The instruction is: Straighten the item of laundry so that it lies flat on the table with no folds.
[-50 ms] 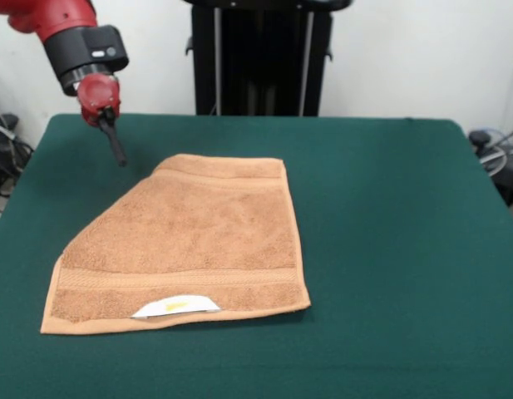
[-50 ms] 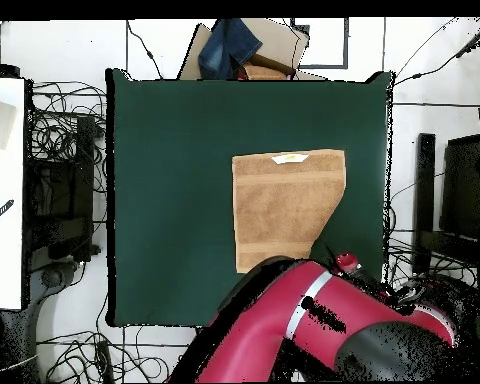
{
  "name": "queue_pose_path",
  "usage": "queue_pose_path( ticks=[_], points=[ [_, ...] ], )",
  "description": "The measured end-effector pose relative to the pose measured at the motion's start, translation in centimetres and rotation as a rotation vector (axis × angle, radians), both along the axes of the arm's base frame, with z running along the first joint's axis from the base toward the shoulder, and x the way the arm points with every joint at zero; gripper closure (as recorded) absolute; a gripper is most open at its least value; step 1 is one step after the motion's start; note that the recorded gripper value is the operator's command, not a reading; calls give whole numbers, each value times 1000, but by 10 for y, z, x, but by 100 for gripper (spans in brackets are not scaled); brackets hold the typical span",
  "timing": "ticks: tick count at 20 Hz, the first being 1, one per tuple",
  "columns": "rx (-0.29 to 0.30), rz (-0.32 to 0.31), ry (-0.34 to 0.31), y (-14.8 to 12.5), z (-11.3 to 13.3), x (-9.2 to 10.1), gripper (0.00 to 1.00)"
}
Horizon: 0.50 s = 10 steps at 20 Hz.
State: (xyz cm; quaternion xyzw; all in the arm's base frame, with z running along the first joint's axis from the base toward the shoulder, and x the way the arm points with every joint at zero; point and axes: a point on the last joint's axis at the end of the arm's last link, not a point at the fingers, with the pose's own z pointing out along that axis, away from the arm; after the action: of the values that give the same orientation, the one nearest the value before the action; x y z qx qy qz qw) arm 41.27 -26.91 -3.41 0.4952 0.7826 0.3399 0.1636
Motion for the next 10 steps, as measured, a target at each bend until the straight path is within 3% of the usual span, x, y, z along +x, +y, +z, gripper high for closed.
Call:
queue_pose_path(
  ticks=[10],
  points=[
    [19, -16, -21, 8, -6, 8, 100]
  ],
)
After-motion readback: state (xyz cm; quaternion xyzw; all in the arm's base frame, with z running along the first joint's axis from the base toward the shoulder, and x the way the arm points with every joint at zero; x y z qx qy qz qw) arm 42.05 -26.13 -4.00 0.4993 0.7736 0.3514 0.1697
